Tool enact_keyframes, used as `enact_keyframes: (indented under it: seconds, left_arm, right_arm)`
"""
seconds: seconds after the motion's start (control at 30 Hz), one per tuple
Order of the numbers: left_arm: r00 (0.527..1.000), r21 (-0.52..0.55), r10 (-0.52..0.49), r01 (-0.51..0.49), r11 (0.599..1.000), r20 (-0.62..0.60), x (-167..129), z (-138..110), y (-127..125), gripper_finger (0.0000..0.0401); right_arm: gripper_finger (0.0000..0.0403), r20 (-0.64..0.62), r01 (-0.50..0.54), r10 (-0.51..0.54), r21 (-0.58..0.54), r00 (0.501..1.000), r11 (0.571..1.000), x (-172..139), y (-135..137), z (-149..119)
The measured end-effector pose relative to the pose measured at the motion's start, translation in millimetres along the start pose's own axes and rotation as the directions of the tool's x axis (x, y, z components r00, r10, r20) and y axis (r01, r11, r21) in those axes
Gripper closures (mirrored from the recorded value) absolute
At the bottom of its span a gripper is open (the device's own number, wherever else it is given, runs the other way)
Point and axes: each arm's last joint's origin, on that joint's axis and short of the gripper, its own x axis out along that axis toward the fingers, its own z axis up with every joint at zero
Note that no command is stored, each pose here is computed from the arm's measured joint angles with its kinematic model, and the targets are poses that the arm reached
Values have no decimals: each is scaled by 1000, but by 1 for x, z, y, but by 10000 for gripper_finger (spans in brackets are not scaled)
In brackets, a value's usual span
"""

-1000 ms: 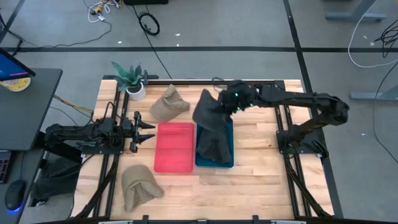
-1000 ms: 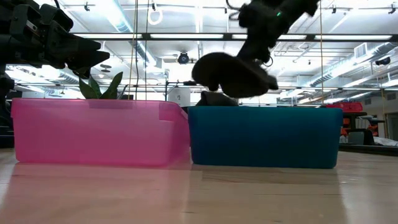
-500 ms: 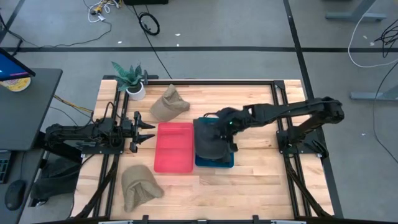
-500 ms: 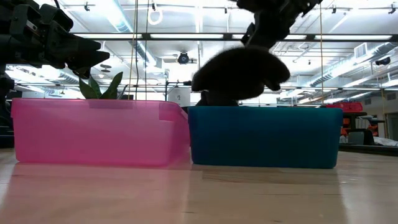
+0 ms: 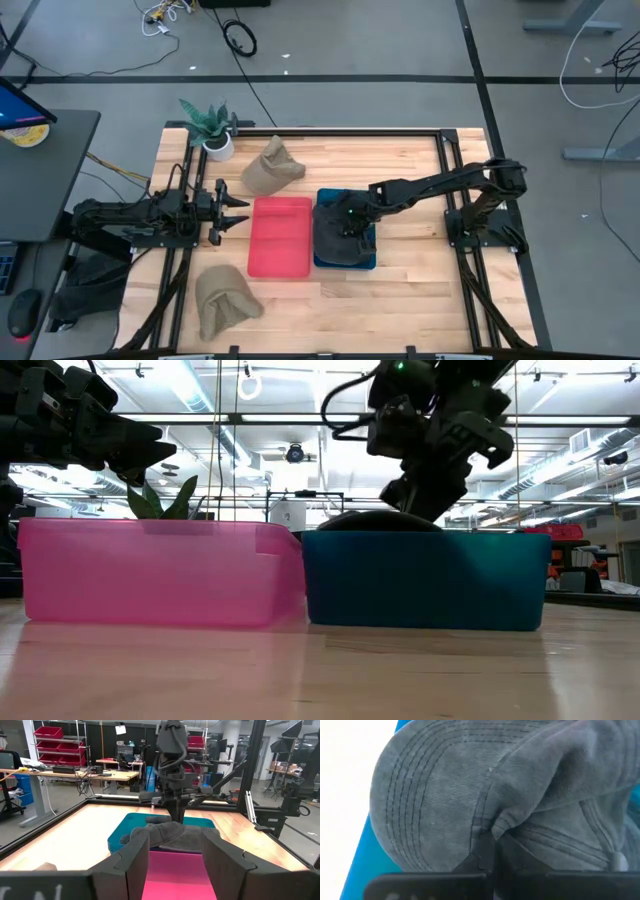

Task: Pick & Place hat
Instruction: Put the black cap into the blue bin

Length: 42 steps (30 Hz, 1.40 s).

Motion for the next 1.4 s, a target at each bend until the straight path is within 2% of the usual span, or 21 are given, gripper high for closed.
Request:
enact_keyframes:
  seconds: [0.13,0.27,0.53,0.77,1.0,1.2,1.4]
  left_arm:
    - [1000,0,0,0,1000,0,0,0,0,218]
    - [1000,0,0,0,1000,0,0,0,0,218]
    - [1000,0,0,0,1000,0,0,0,0,218]
    - [1000,0,0,0,1000,-1,0,0,0,218]
    - [1000,0,0,0,1000,0,0,0,0,218]
    - [1000,0,0,0,1000,0,0,0,0,218]
    - [1000,0,0,0,1000,0,0,0,0,218]
  right_arm:
    - [398,9,-32,31,24,999,999,-3,-5,-2]
    - [398,37,-19,18,40,999,999,-13,-5,-2]
    - [388,46,3,-1,-36,999,999,-20,-4,-2]
    - [340,69,10,-9,-22,998,1000,-28,-3,-1]
    - [280,107,91,-91,7,990,996,-50,0,-2]
    - [242,214,112,-107,-13,971,994,-62,1,5]
    - [232,443,175,-114,-100,889,979,-63,0,30]
